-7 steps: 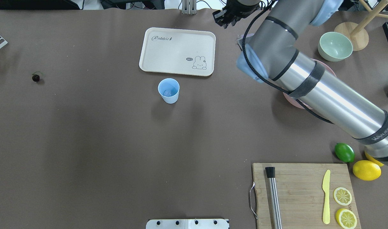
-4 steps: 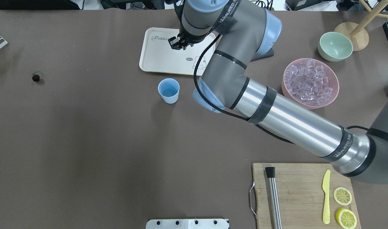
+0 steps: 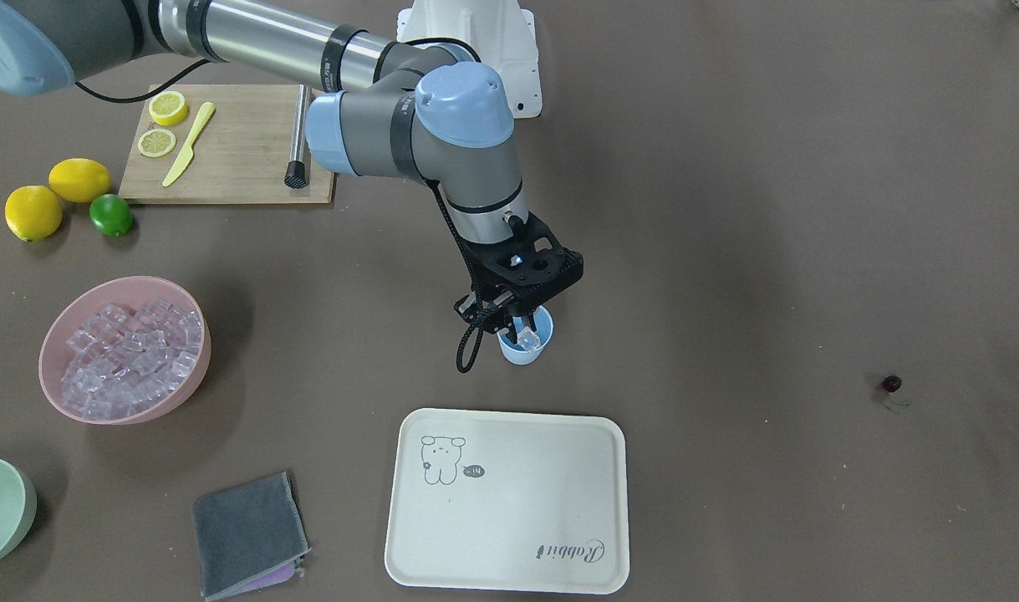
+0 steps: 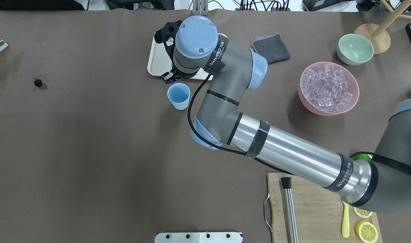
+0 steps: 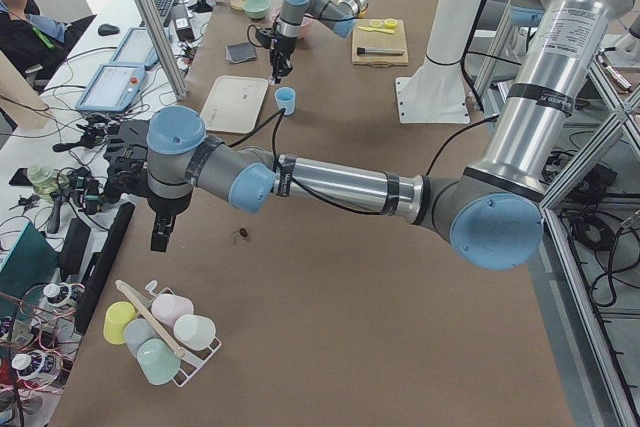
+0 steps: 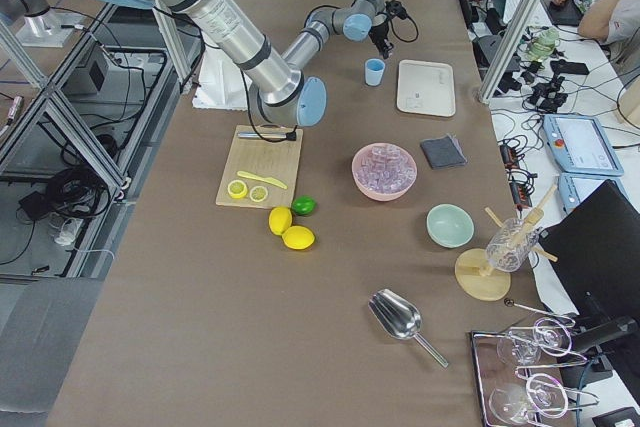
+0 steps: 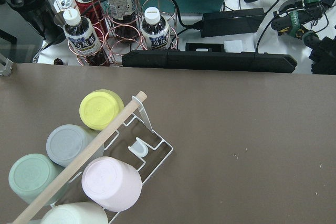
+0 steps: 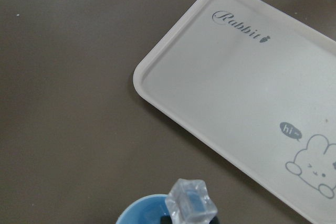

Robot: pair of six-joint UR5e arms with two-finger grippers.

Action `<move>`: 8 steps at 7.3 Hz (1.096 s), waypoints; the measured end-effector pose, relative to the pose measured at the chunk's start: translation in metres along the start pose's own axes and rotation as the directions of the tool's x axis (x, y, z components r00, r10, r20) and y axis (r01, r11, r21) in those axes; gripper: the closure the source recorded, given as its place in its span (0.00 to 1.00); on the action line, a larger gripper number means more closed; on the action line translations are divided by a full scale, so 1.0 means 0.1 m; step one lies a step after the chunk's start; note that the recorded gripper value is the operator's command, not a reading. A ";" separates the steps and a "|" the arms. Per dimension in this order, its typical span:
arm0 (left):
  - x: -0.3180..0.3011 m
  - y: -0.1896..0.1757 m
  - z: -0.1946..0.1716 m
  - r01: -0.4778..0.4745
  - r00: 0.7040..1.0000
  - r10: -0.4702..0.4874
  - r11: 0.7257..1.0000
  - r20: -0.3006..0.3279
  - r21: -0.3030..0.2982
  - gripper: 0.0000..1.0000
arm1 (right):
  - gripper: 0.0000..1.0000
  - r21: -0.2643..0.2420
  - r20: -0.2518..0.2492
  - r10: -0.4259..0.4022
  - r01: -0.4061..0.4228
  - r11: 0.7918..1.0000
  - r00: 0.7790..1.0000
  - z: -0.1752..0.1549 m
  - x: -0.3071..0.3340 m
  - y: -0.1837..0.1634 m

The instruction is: Put ice and cherries in cup

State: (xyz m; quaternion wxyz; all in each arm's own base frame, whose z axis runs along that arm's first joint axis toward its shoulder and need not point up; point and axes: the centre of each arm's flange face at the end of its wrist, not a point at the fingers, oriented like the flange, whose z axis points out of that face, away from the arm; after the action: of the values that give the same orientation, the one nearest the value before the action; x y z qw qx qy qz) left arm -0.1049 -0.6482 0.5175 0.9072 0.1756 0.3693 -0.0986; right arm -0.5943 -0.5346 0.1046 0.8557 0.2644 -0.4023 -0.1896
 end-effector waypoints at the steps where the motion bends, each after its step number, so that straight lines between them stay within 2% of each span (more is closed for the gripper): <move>1: 0.00 0.00 0.00 0.000 1.000 0.000 1.000 0.000 0.000 0.02 | 1.00 -0.011 0.003 -0.010 0.010 1.000 1.000 0.07 -0.10 0.09; 2: 0.00 0.00 0.01 -0.001 1.000 0.001 1.000 0.001 -0.001 0.02 | 1.00 -0.016 0.002 -0.018 0.018 1.000 1.000 0.12 -0.16 0.15; 3: 0.00 0.00 0.02 -0.001 1.000 0.001 1.000 0.003 -0.003 0.02 | 0.01 -0.018 0.001 -0.023 0.023 1.000 1.000 0.14 -0.17 0.19; 6: 0.01 -0.03 0.04 0.029 1.000 -0.029 1.000 0.001 -0.008 0.02 | 0.00 -0.017 0.010 -0.008 0.008 1.000 1.000 0.03 0.04 0.08; 8: 0.12 -0.12 -0.04 0.162 0.987 -0.162 0.987 -0.010 0.010 0.02 | 0.00 -0.023 0.044 0.025 -0.024 0.999 0.999 -0.21 0.40 -0.14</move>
State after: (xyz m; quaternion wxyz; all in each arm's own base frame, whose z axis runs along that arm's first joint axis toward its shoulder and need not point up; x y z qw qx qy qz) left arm -0.1024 -0.6586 0.5030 0.8937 0.1503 0.3857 -0.1731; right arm -0.5551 -0.5603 0.1082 0.8516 0.2457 -0.4225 -0.1894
